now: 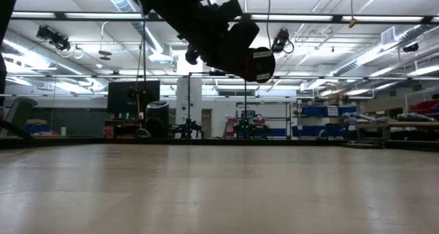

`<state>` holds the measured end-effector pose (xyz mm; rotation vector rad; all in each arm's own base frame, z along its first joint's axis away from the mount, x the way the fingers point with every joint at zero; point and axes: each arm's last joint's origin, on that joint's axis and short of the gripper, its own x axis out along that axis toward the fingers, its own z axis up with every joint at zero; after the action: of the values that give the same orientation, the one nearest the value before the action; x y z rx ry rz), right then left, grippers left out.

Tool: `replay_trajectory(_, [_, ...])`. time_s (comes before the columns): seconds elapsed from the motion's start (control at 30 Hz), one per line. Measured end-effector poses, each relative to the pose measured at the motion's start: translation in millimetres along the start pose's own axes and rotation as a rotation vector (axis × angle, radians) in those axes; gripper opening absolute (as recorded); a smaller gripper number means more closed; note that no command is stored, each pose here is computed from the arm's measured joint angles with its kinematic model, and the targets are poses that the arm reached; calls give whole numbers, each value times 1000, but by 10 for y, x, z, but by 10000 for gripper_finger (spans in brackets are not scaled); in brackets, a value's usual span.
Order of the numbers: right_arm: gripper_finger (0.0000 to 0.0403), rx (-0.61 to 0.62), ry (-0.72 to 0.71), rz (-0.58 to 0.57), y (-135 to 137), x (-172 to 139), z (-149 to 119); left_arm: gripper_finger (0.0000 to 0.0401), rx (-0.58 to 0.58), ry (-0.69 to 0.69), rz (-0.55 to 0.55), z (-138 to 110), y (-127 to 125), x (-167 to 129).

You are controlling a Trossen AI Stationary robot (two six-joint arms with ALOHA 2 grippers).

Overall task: Coil cords
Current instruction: Coil the red wire cable onto the black spool

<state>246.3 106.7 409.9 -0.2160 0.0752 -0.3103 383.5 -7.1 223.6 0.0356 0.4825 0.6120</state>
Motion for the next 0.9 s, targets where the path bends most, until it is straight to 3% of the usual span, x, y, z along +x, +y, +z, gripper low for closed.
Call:
replay_trajectory(0.27, [0,-71,5,47,181,329,-154,1,-245,-144,-300,224,-25,23])
replay_trajectory(0.43, [0,-92,-49,46,206,328,-99,1,-345,-205,-450,331,-18,15])
replay_trajectory(0.73, [0,-130,-100,52,22,411,67,1,-283,-177,-441,550,-12,-13])
replay_trajectory(0.9, [0,-199,-122,20,-154,442,208,1,-232,-147,-409,539,-6,-9])
